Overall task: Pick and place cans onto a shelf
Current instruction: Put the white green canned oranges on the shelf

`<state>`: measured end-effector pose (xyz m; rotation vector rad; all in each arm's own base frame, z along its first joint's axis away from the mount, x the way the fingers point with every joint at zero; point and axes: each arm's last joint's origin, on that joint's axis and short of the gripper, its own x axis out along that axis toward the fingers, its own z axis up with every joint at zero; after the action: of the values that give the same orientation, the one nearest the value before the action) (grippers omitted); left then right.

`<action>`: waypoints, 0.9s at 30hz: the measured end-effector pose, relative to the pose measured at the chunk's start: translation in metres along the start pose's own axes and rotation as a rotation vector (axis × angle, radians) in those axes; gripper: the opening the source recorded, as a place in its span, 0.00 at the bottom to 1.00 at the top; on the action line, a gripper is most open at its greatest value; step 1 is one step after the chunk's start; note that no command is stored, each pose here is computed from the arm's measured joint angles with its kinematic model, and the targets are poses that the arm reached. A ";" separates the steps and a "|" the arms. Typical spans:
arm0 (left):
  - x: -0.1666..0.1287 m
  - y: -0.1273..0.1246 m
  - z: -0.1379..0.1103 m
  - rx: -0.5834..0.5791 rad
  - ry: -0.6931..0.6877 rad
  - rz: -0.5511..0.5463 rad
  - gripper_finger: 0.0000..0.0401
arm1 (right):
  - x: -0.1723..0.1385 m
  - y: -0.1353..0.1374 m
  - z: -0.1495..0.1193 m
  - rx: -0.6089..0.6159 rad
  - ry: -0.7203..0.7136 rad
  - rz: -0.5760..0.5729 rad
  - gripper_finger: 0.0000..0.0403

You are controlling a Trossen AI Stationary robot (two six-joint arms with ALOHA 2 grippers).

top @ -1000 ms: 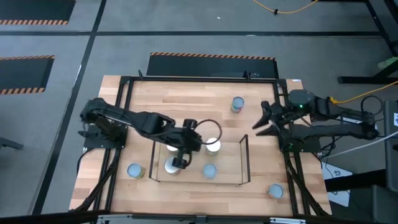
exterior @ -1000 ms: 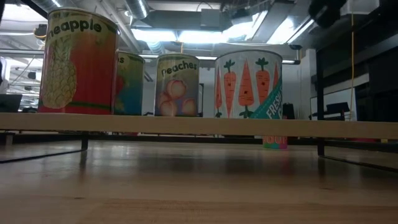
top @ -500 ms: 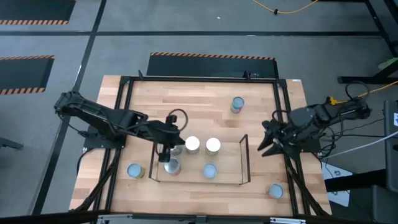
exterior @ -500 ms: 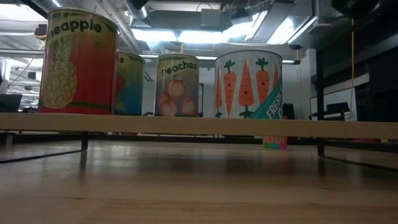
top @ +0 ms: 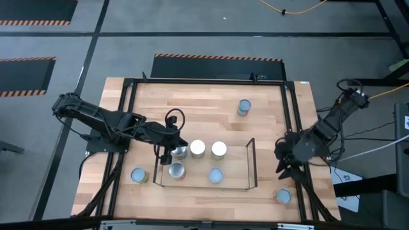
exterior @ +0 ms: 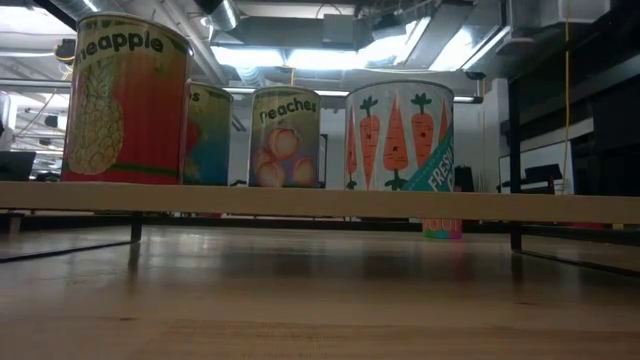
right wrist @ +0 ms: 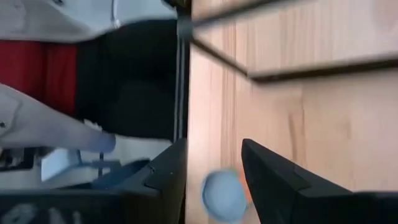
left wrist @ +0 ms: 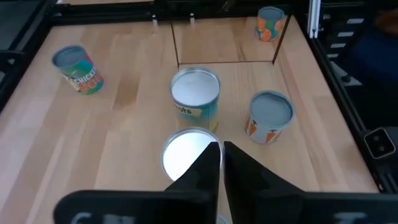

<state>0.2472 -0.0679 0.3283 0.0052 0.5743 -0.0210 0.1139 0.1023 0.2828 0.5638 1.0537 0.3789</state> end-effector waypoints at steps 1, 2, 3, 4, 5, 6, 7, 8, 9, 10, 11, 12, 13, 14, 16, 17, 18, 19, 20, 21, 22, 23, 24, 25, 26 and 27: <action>0.000 0.000 0.000 -0.001 -0.002 0.000 0.04 | 0.003 0.001 -0.003 0.011 0.026 -0.010 0.39; 0.000 0.000 0.000 -0.001 -0.003 0.000 0.04 | 0.007 0.002 -0.005 0.019 0.052 -0.023 0.39; 0.000 0.000 0.000 -0.001 -0.004 0.000 0.05 | 0.010 0.004 -0.007 0.017 0.074 -0.033 0.39; 0.000 0.000 0.001 -0.001 -0.006 -0.001 0.05 | 0.014 0.006 -0.009 0.009 0.093 -0.038 0.39; 0.000 0.000 0.001 -0.002 -0.006 -0.001 0.05 | 0.019 0.008 -0.011 0.002 0.114 -0.047 0.39; 0.000 0.000 0.001 -0.002 -0.006 -0.001 0.05 | 0.023 0.010 -0.013 0.003 0.134 -0.058 0.39; 0.000 0.000 0.001 -0.003 -0.006 -0.001 0.05 | 0.027 0.011 -0.015 0.000 0.152 -0.067 0.39; 0.000 0.000 0.001 -0.006 -0.006 -0.001 0.05 | 0.032 0.013 -0.016 -0.001 0.170 -0.079 0.39; 0.000 0.000 0.001 -0.007 -0.006 -0.001 0.05 | 0.037 0.014 -0.018 0.003 0.188 -0.094 0.39; 0.000 0.000 0.001 -0.007 -0.006 -0.001 0.04 | 0.041 0.015 -0.020 -0.002 0.204 -0.108 0.39; 0.000 0.000 0.001 -0.007 -0.006 -0.001 0.04 | 0.045 0.015 -0.021 -0.009 0.218 -0.119 0.39; 0.000 0.000 0.001 -0.007 -0.006 -0.001 0.03 | 0.049 0.016 -0.022 -0.013 0.232 -0.133 0.39; 0.000 0.000 0.001 -0.007 -0.007 -0.001 0.03 | 0.054 0.016 -0.023 -0.016 0.246 -0.149 0.39; 0.000 0.000 0.001 -0.009 -0.011 -0.001 0.02 | 0.058 0.016 -0.024 -0.018 0.259 -0.164 0.39; 0.000 0.000 0.002 -0.011 -0.021 -0.003 0.01 | 0.065 0.015 -0.025 -0.018 0.278 -0.190 0.39; 0.000 0.000 0.002 -0.012 -0.025 -0.004 0.01 | 0.068 0.015 -0.026 -0.017 0.287 -0.205 0.39; 0.000 0.000 0.003 -0.013 -0.026 -0.004 0.00 | 0.072 0.015 -0.026 -0.016 0.295 -0.217 0.39; 0.000 0.000 0.003 -0.013 -0.026 -0.004 0.00 | 0.074 0.014 -0.026 -0.016 0.301 -0.227 0.39; 0.000 0.000 0.003 -0.013 -0.026 -0.003 0.00 | 0.077 0.014 -0.026 -0.015 0.308 -0.238 0.39; 0.000 0.000 0.003 -0.013 -0.026 -0.004 0.01 | 0.080 0.013 -0.027 -0.014 0.315 -0.249 0.39; 0.000 0.000 0.003 -0.013 -0.026 -0.003 0.01 | 0.082 0.013 -0.027 -0.013 0.325 -0.257 0.39; 0.000 0.000 0.003 -0.013 -0.026 -0.004 0.02 | 0.085 0.012 -0.028 -0.011 0.336 -0.261 0.39; 0.000 0.000 0.003 -0.013 -0.026 -0.004 0.02 | 0.087 0.012 -0.028 -0.008 0.349 -0.265 0.39; 0.000 0.000 0.003 -0.013 -0.025 -0.004 0.03 | 0.089 0.012 -0.029 -0.005 0.363 -0.268 0.39; 0.000 0.000 0.003 -0.012 -0.026 -0.003 0.03 | 0.091 0.011 -0.029 -0.004 0.372 -0.275 0.39; 0.000 0.000 0.003 -0.012 -0.025 -0.003 0.04 | 0.093 0.011 -0.030 -0.003 0.378 -0.284 0.39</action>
<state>0.2487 -0.0682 0.3303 -0.0075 0.5490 -0.0209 0.1292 0.1694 0.2127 0.3372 1.4761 0.2403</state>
